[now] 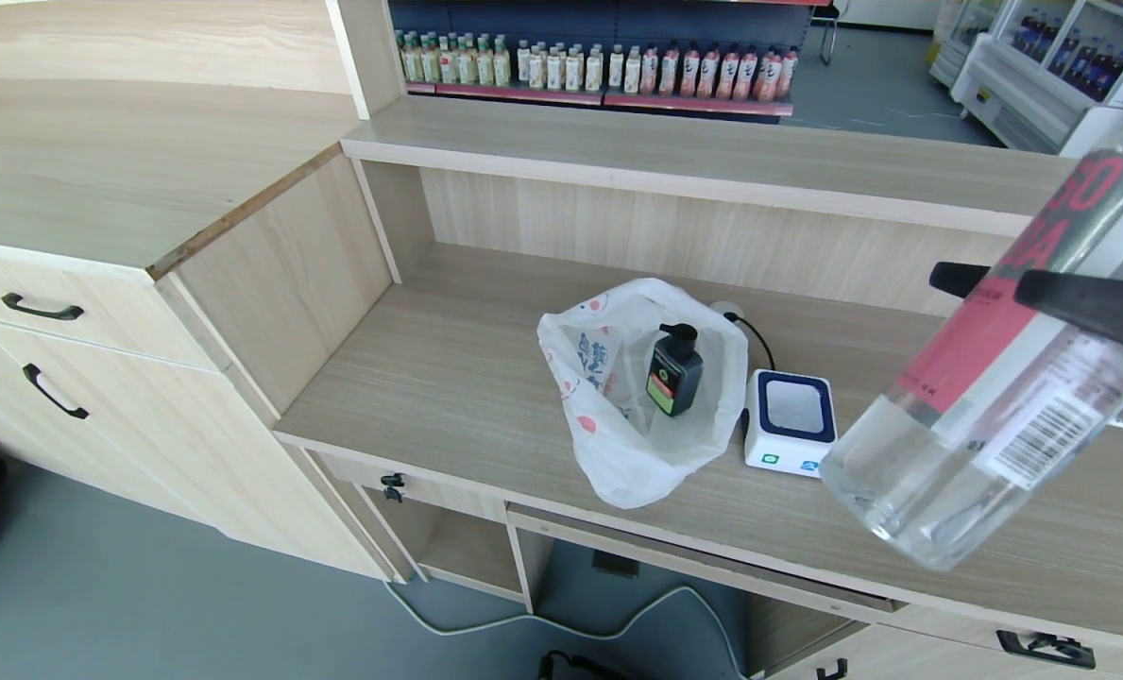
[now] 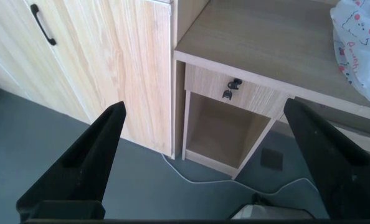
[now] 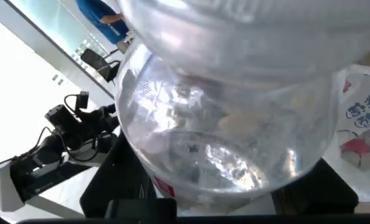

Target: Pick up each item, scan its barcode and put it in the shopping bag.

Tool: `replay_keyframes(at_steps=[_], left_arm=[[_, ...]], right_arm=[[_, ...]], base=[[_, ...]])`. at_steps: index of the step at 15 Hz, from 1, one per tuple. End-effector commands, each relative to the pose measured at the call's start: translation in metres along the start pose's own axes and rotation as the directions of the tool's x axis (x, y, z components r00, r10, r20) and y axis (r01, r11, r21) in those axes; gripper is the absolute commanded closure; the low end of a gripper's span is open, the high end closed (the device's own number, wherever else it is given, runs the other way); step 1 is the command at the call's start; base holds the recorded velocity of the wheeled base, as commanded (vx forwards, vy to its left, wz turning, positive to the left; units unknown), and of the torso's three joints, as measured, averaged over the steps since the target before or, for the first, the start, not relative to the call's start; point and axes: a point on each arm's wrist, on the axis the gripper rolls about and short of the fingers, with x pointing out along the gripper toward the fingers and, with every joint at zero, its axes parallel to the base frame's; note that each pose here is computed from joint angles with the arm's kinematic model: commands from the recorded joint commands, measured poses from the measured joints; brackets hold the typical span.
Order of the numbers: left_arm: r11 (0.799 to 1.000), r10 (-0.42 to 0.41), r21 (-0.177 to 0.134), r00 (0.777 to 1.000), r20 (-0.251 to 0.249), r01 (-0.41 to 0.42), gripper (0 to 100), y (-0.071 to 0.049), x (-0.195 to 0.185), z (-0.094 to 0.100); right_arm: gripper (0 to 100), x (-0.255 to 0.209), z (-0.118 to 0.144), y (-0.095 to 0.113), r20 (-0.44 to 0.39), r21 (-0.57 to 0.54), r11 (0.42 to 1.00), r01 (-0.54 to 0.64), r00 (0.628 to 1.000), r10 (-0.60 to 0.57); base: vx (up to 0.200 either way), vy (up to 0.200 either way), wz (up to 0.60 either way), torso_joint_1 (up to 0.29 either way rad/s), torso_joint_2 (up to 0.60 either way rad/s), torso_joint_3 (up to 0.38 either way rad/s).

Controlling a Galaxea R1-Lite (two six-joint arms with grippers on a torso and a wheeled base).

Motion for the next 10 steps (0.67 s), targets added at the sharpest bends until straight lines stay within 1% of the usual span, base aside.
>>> replay_keyframes(at_steps=[1, 3, 5, 10], left_arm=[[1.000, 0.000, -0.001, 1.000, 0.002, 0.000, 0, 0.0000, -0.0001, 0.0004], [1.000, 0.000, -0.001, 1.000, 0.002, 0.000, 0, 0.0000, -0.0001, 0.0004], [1.000, 0.001, -0.001, 1.000, 0.001, -0.001, 0, 0.0000, 0.0000, -0.0001], [1.000, 0.001, -0.001, 1.000, 0.001, -0.001, 0, 0.0000, 0.0000, -0.0001]], right_arm=[[100, 0.0053, 0.0119, 0.0157, 0.023, -0.008, 0.997, -0.080, 0.997, 0.080], [100, 0.0075, 0.0121, 0.0170, 0.020, 0.015, 0.995, -0.097, 0.995, 0.096], [100, 0.0114, 0.0101, 0.0211, 0.007, 0.030, 0.990, -0.141, 0.990, 0.141], [100, 0.0089, 0.0091, 0.0238, -0.010, 0.071, 0.988, -0.140, 0.990, 0.141]], base=[[0.000, 0.000, 0.00, 0.000, 0.00, 0.000], [0.000, 0.000, 0.00, 0.000, 0.00, 0.000], [0.000, 0.000, 0.00, 0.000, 0.00, 0.000], [0.000, 0.000, 0.00, 0.000, 0.00, 0.000]])
